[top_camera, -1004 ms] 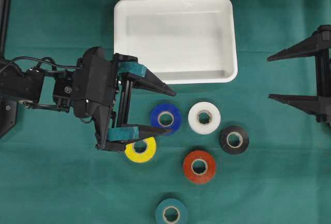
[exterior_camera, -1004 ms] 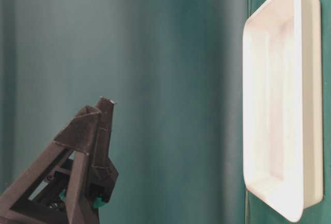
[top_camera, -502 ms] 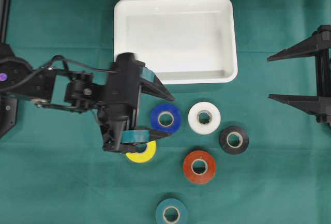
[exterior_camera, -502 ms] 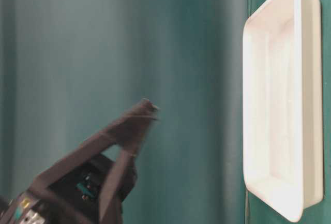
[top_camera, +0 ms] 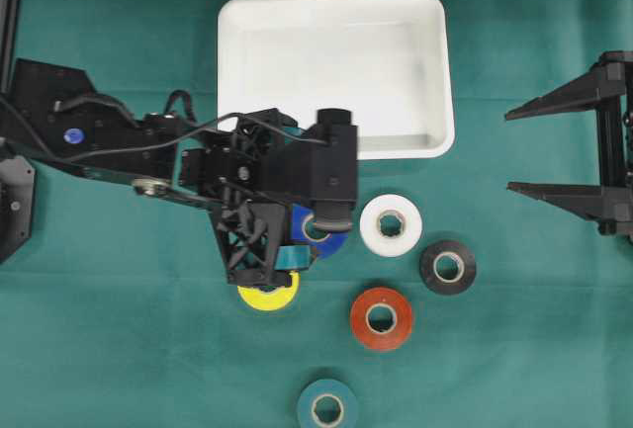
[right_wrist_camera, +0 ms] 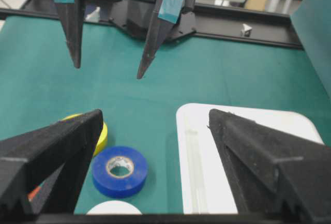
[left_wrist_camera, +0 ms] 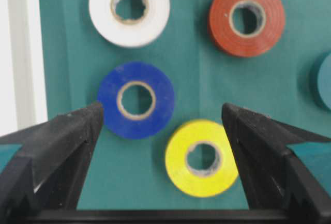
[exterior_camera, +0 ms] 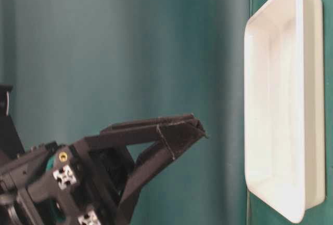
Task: Pick up the tape from a random location and place it into the white case.
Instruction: 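Move the open left gripper over the blue tape roll, then lower the left gripper and close it on the blue tape rim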
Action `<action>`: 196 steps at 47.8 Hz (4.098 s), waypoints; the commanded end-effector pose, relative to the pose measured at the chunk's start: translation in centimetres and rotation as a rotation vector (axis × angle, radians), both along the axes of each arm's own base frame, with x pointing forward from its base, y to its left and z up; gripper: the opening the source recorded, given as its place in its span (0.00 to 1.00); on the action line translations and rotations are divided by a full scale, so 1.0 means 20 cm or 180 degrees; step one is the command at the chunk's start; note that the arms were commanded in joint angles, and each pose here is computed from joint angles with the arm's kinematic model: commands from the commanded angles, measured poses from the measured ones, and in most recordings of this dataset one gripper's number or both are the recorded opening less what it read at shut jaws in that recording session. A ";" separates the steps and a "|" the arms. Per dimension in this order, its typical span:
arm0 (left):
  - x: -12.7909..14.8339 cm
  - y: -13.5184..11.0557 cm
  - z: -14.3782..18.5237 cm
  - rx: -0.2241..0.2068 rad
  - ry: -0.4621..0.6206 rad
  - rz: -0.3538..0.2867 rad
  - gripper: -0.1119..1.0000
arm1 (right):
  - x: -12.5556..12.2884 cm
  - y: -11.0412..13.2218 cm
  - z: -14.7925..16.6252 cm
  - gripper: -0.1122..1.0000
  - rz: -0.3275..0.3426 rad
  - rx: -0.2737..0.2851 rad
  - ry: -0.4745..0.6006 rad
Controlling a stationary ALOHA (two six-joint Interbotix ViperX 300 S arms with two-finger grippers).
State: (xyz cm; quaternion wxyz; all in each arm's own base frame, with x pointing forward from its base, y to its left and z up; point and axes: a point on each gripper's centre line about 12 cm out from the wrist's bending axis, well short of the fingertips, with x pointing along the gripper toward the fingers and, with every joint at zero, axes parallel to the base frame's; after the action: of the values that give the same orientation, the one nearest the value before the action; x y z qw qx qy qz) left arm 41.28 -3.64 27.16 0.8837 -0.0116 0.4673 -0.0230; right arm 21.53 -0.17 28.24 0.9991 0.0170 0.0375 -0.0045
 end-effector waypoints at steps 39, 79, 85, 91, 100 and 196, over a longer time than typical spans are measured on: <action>0.03 0.00 0.08 0.0014 -0.0085 -0.0005 0.95 | 0.02 0.00 0.03 0.93 -0.0003 -0.0015 -0.0024; 0.01 0.00 0.05 0.0014 -0.0045 -0.0006 0.95 | 0.02 0.00 0.02 0.93 -0.0003 -0.0014 0.0000; 0.01 0.00 0.03 0.0010 -0.0030 0.0002 0.95 | 0.02 0.00 0.02 0.93 -0.0003 -0.0014 0.0015; 0.02 0.00 0.00 -0.0018 -0.0062 0.0037 0.95 | 0.03 0.00 0.01 0.93 -0.0003 -0.0014 0.0029; 0.01 0.00 -0.15 -0.0016 0.0021 0.0045 0.95 | 0.03 0.00 0.01 0.93 -0.0003 -0.0014 0.0044; 0.13 -0.07 -0.74 -0.0036 0.0205 0.0020 0.32 | 0.05 -0.03 -0.03 0.93 -0.0074 -0.0021 0.0137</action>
State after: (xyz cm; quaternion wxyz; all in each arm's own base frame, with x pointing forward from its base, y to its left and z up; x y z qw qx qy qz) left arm 43.19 -4.84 10.75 0.8559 -0.0208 0.5165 -0.0173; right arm 22.21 -0.68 27.07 0.9975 0.0148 0.0665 -0.0161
